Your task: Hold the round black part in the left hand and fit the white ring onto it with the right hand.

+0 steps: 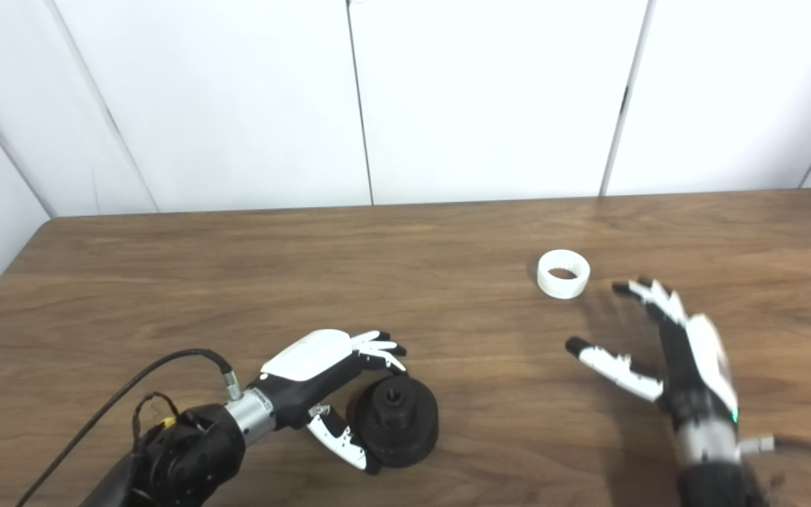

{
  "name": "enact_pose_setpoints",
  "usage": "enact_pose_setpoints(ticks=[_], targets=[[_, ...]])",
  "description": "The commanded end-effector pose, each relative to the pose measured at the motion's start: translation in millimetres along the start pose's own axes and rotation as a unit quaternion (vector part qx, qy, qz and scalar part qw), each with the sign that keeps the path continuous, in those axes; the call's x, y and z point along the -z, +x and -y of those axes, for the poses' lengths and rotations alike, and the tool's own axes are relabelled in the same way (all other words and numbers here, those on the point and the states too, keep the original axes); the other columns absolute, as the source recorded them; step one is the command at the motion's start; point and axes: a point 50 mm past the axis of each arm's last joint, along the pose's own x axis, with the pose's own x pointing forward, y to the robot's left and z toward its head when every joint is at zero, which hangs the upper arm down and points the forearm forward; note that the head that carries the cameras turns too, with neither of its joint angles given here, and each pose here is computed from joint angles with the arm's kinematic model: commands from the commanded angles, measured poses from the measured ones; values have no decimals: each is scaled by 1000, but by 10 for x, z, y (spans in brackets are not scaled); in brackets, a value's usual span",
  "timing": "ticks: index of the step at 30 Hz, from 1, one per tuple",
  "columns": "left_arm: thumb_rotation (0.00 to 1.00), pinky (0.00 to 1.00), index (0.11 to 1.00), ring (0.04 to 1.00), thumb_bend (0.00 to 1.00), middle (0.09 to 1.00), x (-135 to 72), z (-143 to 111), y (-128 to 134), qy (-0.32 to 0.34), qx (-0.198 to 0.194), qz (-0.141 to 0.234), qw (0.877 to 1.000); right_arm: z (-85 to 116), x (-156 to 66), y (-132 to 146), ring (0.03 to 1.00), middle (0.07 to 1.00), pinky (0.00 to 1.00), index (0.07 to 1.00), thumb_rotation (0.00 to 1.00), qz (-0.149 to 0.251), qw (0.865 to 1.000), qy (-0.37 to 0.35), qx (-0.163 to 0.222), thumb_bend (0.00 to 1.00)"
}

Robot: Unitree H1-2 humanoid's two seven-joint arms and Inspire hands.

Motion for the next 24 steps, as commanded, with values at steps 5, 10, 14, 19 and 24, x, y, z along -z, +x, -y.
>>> enact_pose_setpoints(ticks=[5,10,14,19,24], targets=[[208,890,704,980,917,917,-42,62,39,-1,16,16,1000,4,-181,292,1000,953,946,770,360,36,999,-9,0,875],[196,890,701,979,916,921,-24,41,43,0,14,13,1000,21,-199,549,1000,956,944,769,370,39,999,-26,-10,857],[200,890,700,977,921,919,-14,42,49,-2,13,14,1000,2,-151,689,999,950,939,764,368,29,999,-36,-16,856],[199,886,699,978,922,918,2,46,29,-5,12,11,1000,-39,-10,892,995,937,945,752,356,10,998,-59,-32,865],[181,889,703,979,919,916,7,39,15,-4,11,6,1000,-32,102,1043,998,940,936,749,366,-2,997,-63,-33,869]])
